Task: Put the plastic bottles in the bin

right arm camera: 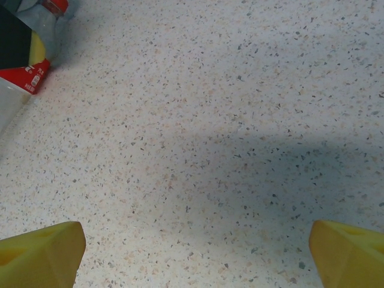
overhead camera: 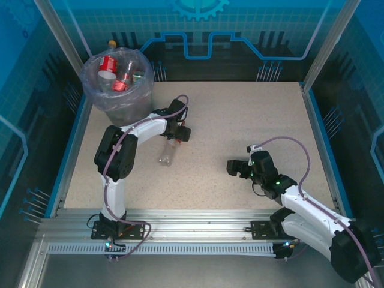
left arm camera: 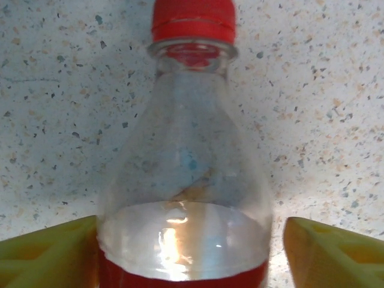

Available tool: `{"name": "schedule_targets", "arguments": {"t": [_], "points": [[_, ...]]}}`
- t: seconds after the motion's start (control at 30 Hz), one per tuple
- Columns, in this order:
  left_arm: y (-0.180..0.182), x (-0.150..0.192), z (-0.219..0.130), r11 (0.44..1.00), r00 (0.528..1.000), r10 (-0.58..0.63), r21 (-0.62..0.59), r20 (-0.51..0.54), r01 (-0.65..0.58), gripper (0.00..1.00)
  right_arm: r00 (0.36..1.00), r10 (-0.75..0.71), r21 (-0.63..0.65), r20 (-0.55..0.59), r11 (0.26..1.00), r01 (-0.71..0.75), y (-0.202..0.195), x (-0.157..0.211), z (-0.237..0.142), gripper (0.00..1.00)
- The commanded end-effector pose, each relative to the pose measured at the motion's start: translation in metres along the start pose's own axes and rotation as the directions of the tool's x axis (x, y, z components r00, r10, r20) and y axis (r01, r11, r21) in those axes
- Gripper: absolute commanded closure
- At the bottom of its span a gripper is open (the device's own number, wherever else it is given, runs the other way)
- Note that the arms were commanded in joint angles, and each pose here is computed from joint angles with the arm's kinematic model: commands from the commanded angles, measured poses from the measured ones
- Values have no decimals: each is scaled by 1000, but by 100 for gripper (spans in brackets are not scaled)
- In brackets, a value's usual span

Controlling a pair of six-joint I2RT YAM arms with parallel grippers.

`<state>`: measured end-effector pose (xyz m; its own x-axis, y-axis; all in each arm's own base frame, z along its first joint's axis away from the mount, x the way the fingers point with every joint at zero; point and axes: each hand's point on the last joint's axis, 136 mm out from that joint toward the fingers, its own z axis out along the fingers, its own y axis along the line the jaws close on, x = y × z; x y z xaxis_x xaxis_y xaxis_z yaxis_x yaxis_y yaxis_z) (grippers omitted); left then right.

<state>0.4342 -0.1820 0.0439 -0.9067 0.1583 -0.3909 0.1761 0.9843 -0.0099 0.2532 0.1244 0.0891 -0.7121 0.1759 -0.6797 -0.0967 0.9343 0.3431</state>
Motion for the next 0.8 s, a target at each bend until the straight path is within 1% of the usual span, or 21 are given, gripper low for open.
{"name": "schedule_targets", "arguments": {"t": [0.0,0.1,0.2,0.3,0.4,0.5,0.6,0.67,0.77], "points": [[-5,-10,-5,1000,999,9,-8,34,-8,28,1000,15,17,5,1000,-15,-5,-3,0,3],[-11,-14,-16,1000,999,32,0,44,-32,31,1000,15,18,11,1000,-15,-5,-5,-2,3],[-25,-25,-38,998,995,45,42,84,-49,35,1000,13,22,13,1000,-13,-6,-5,-2,3],[-45,-41,-76,990,987,54,122,152,-73,36,1000,4,23,14,1000,-4,-5,-7,-3,3],[-62,-61,-124,972,967,45,213,252,-101,37,1000,-4,23,18,1000,3,-4,-10,-2,3],[-70,-80,-177,952,933,40,270,357,-145,38,1000,-7,17,19,1000,7,-2,-12,-2,3],[-73,-96,-231,935,888,40,297,458,-196,38,1000,-7,12,26,1000,7,-1,-14,-1,3],[-71,-105,-267,926,846,40,298,531,-230,39,1000,-7,8,28,1000,7,0,-15,-1,3],[-57,-119,-314,925,790,19,289,613,-246,40,999,-9,5,31,1000,9,1,-17,-2,3]]}}
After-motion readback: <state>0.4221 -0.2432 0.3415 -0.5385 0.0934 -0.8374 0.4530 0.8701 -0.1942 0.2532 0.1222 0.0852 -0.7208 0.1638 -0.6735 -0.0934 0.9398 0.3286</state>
